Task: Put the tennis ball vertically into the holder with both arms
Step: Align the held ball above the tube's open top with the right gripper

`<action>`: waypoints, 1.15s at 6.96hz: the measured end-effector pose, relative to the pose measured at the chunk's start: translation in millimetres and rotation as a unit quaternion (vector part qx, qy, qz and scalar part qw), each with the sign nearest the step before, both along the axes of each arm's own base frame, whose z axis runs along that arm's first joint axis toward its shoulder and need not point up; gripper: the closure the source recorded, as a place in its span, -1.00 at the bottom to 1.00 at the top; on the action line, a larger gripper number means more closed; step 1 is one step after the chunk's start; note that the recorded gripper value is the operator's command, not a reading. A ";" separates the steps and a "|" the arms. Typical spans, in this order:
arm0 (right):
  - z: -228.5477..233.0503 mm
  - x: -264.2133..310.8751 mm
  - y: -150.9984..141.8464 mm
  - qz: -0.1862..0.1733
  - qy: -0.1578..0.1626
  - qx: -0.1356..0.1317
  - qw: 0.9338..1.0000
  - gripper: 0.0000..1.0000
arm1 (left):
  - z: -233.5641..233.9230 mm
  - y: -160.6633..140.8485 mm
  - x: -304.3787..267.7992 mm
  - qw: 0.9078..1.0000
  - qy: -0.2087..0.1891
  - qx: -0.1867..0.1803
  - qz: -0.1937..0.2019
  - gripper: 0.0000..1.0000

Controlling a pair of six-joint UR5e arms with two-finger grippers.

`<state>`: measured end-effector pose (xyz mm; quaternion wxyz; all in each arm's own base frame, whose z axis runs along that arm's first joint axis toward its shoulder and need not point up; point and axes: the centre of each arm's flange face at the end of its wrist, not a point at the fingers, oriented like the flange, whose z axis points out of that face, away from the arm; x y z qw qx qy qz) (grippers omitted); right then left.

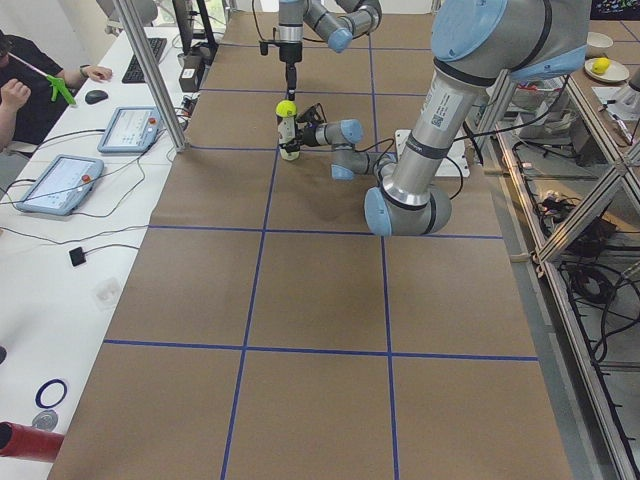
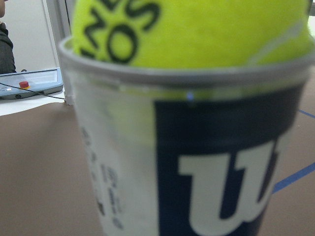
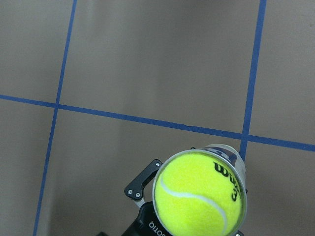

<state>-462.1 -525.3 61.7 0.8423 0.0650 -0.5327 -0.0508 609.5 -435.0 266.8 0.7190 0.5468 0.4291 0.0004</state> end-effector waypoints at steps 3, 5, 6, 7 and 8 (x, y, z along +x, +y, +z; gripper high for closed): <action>-4.5 9.2 -2.2 0.006 -0.005 0.002 1.000 0.99 | 1.2 0.5 1.0 1.000 -0.001 0.000 0.001 -0.96; -3.8 14.6 -7.2 0.016 -0.004 0.001 1.000 1.00 | 1.1 0.6 1.0 1.000 -0.001 0.000 0.001 -0.96; -3.4 16.0 -9.7 0.023 -0.002 0.005 1.000 1.00 | 1.4 0.5 0.9 1.000 -0.001 0.000 0.001 -0.96; -4.0 17.2 -11.8 0.032 -0.001 0.009 0.999 1.00 | 1.9 0.1 0.5 1.000 -0.001 0.000 0.000 -0.96; -4.0 17.7 -14.3 0.042 0.000 0.015 0.999 1.00 | 2.1 -0.2 0.3 1.000 -0.001 0.000 0.000 -0.96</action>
